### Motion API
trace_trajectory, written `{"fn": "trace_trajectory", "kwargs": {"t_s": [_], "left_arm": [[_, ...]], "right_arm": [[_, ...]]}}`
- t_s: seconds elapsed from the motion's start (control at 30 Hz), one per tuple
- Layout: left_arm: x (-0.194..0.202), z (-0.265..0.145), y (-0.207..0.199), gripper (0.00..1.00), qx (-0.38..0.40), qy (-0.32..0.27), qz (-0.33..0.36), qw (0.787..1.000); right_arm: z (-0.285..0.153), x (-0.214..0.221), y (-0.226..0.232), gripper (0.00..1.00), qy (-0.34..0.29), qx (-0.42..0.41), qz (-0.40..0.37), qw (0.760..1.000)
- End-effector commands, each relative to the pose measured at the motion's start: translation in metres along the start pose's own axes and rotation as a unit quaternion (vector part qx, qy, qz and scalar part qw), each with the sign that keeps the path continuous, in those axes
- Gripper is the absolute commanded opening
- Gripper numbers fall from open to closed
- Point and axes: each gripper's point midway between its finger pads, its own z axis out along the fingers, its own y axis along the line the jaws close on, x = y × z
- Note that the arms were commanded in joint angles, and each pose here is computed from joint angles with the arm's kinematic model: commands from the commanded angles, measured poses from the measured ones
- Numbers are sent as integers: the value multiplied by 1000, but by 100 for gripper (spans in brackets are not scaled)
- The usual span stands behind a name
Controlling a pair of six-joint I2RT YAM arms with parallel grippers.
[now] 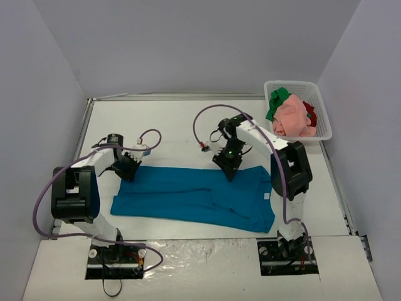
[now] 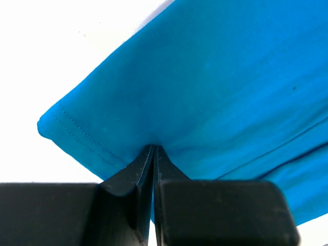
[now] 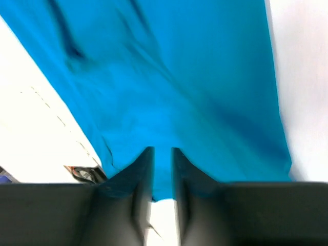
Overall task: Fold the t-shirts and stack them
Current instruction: Fold the other side of the tshirt into a rectangle, then rotate the tshirt 90 degrees
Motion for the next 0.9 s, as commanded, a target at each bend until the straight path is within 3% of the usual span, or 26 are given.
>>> {"fn": "trace_trajectory", "kwargs": {"t_s": [0.0, 0.03, 0.07, 0.2, 0.4, 0.63, 0.87], "left_arm": [[-4, -1, 7, 3, -13, 2, 5, 1000], [-3, -1, 7, 2, -13, 4, 4, 1000], [-3, -1, 8, 2, -15, 5, 5, 1000], [-5, -3, 12, 2, -25, 5, 12, 1000], [-9, -9, 17, 2, -32, 4, 21, 999], [4, -5, 10, 2, -26, 13, 28, 999], [4, -12, -1, 2, -16, 14, 43, 999]], "right_arm": [[1, 59, -10, 14, 56, 9, 56, 997], [2, 71, -17, 3, 70, 22, 66, 995], [5, 78, -19, 0, 74, 23, 73, 994], [20, 114, -21, 0, 110, 3, 104, 988], [41, 118, -40, 0, 121, -4, 126, 985], [41, 91, -111, 0, 92, 40, 179, 979], [27, 18, -206, 0, 13, 112, 221, 969]]}}
